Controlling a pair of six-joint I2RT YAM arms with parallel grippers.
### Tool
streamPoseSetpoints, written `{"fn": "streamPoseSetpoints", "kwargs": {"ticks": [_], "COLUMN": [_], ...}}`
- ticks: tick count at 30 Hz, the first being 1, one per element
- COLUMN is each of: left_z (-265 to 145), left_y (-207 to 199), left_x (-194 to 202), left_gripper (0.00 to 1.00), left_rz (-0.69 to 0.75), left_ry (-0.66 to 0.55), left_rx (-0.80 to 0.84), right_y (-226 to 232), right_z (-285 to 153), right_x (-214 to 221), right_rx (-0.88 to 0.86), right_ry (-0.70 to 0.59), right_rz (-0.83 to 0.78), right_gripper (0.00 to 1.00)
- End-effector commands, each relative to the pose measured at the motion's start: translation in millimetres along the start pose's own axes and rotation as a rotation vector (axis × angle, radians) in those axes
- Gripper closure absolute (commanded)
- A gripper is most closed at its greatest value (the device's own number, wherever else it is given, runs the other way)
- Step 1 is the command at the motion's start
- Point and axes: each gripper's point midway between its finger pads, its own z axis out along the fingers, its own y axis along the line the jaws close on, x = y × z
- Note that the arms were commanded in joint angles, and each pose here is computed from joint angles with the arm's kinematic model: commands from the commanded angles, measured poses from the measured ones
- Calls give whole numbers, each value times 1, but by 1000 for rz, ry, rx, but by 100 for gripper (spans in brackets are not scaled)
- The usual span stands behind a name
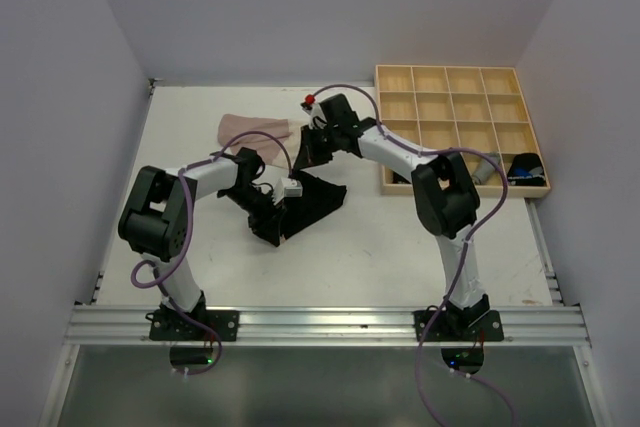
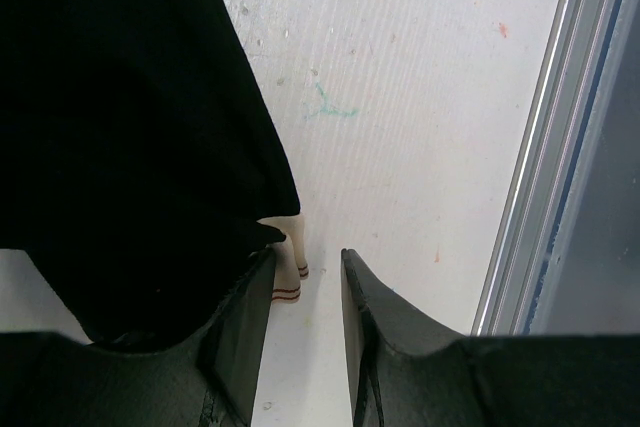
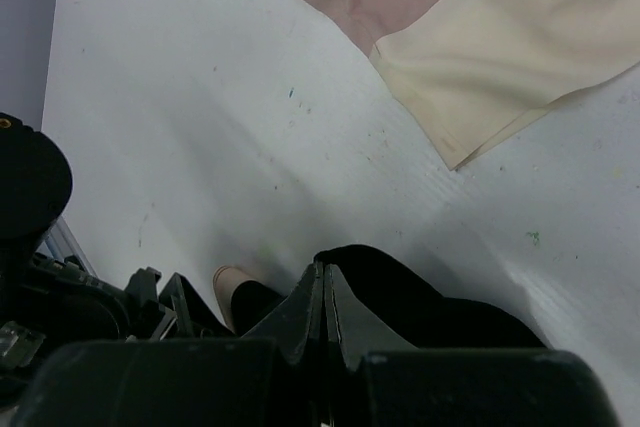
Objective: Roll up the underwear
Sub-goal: Fold the underwear
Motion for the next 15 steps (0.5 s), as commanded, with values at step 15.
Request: {"fn": "streamPoseSetpoints", "kwargs": {"ticks": [15], "left_z": [0], "left_y": [38], "left_x": [72], "left_gripper": [59], "left_rz": [8], "left_ry": [322], "left_rx": [-154], "right_y": [-13], "right_z": [-65], "right_x": [35], "right_rx": [58], "right_ry": [-45], "right_rz": [66], "right_gripper": [100]}}
